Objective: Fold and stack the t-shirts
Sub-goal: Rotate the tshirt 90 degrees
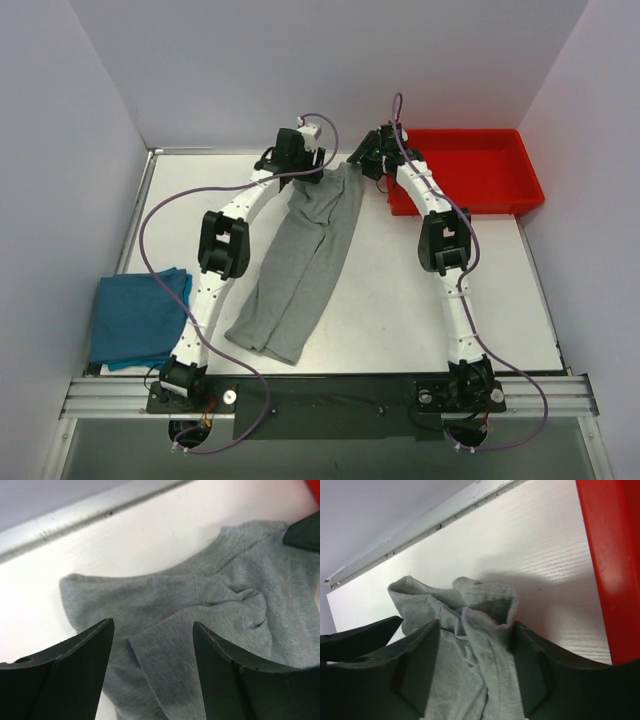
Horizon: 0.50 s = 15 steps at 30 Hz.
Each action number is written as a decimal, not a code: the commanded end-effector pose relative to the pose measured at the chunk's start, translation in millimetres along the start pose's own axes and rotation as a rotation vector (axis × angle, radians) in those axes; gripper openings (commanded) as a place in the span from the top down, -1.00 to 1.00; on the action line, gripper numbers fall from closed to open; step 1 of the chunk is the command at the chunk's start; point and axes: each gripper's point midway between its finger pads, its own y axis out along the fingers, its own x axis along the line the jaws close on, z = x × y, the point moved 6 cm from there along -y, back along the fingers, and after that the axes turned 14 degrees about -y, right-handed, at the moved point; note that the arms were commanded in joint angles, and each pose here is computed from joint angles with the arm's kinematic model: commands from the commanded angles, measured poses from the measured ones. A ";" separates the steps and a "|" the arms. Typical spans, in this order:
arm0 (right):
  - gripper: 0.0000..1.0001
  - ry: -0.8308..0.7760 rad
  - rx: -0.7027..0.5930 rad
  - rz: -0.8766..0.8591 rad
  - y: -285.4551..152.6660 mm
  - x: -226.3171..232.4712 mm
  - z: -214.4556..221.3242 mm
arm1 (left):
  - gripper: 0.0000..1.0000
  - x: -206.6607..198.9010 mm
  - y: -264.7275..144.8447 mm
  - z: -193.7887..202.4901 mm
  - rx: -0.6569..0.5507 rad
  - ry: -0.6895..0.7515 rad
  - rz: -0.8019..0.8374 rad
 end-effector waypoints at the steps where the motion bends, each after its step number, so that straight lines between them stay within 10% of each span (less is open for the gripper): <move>1: -0.23 -0.110 -0.153 -0.110 -54.4 42.3 -54.5 | -0.51 -25.7 -61.3 -98.4 -0.209 0.086 0.112; 9: -0.99 -0.385 -0.226 -0.081 -140.2 82.5 -60.0 | -0.66 -49.7 -166.0 -123.3 -0.134 0.252 0.200; 15: -1.00 -0.607 -0.069 -0.157 -182.5 91.4 -26.9 | -0.68 -42.8 -232.8 -101.5 0.027 0.226 0.147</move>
